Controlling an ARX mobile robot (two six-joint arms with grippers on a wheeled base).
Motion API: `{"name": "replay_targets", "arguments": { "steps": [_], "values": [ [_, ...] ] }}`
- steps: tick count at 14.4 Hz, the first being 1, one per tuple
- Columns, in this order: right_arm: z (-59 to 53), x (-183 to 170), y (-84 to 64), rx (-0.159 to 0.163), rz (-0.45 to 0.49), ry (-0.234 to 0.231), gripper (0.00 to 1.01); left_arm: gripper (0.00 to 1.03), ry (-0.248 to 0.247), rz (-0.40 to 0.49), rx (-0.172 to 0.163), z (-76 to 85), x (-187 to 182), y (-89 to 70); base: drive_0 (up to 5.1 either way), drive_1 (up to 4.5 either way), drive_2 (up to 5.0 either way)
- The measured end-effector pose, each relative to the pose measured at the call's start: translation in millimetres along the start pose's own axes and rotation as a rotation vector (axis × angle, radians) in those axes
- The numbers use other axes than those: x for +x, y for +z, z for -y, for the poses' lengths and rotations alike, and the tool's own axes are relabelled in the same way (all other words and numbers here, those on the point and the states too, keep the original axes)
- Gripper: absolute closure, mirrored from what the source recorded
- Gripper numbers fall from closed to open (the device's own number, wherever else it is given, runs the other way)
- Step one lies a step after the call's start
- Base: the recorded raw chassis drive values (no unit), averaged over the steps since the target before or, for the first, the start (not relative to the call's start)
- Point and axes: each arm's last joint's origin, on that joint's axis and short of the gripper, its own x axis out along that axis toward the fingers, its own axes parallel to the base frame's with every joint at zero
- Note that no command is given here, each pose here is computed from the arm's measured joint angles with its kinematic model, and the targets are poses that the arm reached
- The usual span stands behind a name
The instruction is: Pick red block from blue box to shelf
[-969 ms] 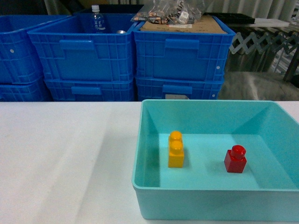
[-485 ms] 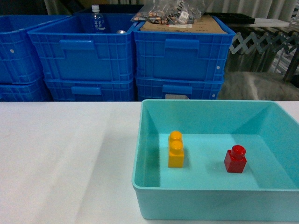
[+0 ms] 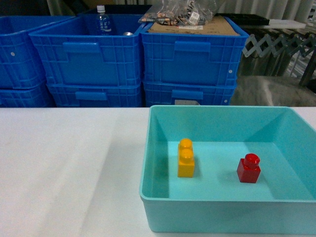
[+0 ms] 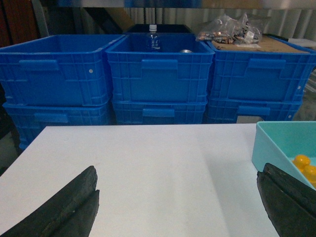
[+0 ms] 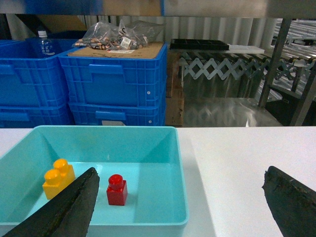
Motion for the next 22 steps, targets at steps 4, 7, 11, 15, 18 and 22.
{"name": "replay_targets", "arguments": {
  "steps": [4, 7, 11, 15, 18, 22],
  "values": [
    [-2.7, 17, 4.7, -0.057, -0.207, 0.097, 0.03, 0.05, 0.0, 0.0, 0.0, 0.0, 0, 0.0, 0.0, 0.0, 0.0],
    [-10.1, 64, 21.3, -0.015, -0.311, 0.173, 0.03, 0.05, -0.001, -0.001, 0.0, 0.0, 0, -0.1, 0.0, 0.0, 0.0],
    [-42.1, 145, 10.3, -0.019, -0.531, 0.23, 0.03, 0.05, 0.0, 0.0, 0.0, 0.0, 0, 0.0, 0.0, 0.0, 0.0],
    [-66.6, 237, -48.0, -0.018, -0.756, 0.17, 0.03, 0.05, 0.0, 0.0, 0.0, 0.0, 0, 0.0, 0.0, 0.0, 0.0],
    [-71.5, 269, -74.1, -0.036, -0.815, 0.134, 0.03, 0.05, 0.0, 0.0, 0.0, 0.0, 0, 0.0, 0.0, 0.0, 0.0],
    [-75.8, 290, -96.9, -0.054, -0.88, 0.11, 0.23, 0.05, 0.0, 0.0, 0.0, 0.0, 0, 0.0, 0.0, 0.0, 0.0]
  ]
}}
